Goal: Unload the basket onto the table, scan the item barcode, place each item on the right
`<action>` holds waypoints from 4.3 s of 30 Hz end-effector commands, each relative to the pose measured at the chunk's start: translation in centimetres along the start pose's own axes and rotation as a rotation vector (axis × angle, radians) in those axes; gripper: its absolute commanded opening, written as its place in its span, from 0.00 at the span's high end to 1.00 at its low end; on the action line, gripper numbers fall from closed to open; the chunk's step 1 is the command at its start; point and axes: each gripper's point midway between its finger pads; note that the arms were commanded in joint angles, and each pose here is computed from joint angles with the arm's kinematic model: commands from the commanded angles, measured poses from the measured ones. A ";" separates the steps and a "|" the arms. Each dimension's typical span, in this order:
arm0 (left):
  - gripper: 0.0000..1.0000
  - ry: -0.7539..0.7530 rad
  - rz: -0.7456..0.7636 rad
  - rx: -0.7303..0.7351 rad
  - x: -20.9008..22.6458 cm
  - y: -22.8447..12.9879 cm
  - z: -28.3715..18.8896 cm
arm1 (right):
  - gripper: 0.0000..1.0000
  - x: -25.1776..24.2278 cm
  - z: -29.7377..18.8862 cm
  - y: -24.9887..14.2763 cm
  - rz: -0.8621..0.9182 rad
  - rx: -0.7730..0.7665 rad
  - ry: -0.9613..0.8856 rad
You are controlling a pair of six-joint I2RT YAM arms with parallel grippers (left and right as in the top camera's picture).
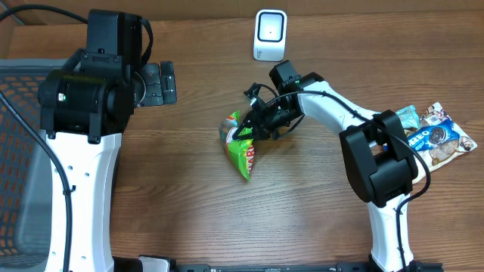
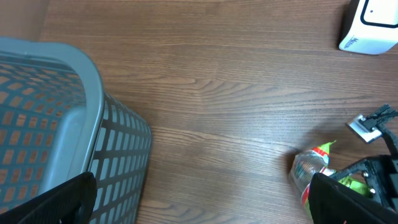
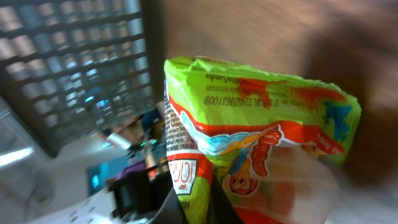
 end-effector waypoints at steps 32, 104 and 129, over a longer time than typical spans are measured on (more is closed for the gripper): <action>0.00 0.015 0.017 -0.008 0.3 0.3 -0.1 | 0.96 9.8 -0.4 -2.2 -0.043 0.143 0.395; 0.00 0.015 0.018 -0.003 0.3 0.3 0.1 | 0.82 -8.8 -1.8 -1.9 0.276 -0.240 -0.625; 0.00 0.015 0.018 -0.004 0.3 0.3 0.1 | 0.87 -7.6 0.9 -0.4 0.177 -0.088 -0.429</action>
Point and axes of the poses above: each gripper's point midway between its finger pads, its own z axis out along the fingers, its own x axis along the line the jaws close on, y = z × x, and after that the axes turned 1 degree about z, right-handed
